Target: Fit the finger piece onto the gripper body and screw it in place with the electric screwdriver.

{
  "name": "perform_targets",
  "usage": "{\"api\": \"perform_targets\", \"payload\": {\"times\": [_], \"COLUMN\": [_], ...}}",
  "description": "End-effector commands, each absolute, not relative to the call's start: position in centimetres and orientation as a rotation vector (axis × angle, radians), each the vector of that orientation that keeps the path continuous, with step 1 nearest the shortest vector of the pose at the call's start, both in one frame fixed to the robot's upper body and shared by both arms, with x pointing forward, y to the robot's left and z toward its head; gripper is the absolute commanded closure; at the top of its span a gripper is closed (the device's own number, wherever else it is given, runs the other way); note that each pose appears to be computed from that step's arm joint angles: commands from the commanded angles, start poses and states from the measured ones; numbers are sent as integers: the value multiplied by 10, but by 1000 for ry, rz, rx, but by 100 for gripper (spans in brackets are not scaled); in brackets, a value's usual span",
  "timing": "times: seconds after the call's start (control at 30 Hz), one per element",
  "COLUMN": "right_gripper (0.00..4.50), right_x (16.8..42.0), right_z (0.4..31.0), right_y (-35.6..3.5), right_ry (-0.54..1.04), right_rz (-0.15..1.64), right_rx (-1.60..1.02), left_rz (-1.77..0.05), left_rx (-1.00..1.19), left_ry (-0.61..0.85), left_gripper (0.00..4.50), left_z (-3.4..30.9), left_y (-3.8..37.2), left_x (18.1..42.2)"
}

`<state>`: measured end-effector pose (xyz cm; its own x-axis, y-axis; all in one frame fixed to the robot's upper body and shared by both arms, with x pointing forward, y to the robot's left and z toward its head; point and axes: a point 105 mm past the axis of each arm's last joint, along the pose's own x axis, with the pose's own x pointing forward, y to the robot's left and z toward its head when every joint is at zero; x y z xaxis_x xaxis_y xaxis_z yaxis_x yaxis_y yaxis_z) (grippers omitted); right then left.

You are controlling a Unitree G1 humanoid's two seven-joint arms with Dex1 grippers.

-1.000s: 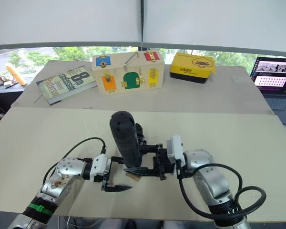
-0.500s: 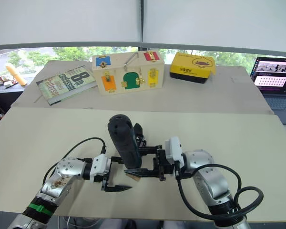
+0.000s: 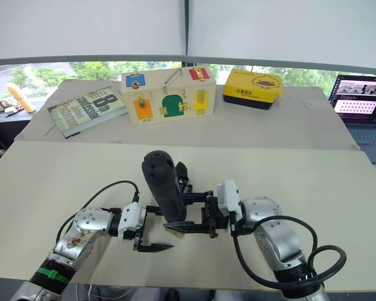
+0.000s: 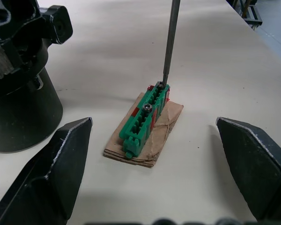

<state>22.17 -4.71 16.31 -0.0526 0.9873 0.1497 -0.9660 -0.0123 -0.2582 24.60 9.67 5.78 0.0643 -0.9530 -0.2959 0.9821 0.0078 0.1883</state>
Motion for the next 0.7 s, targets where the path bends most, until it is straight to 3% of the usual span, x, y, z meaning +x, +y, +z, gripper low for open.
{"api": "perform_targets", "payload": {"times": [0.03,0.7], "right_gripper": [260,260], "right_x": [218,217], "right_z": [175,177], "right_y": [-49,-50], "right_ry": [-400,-400], "right_rz": [1590,1594], "right_rx": [-91,-81], "left_rz": [-1530,-1532], "left_rx": [354,350], "left_ry": [180,180], "left_gripper": [0,0], "left_z": [40,40], "left_y": [98,97], "left_x": [237,236]}}
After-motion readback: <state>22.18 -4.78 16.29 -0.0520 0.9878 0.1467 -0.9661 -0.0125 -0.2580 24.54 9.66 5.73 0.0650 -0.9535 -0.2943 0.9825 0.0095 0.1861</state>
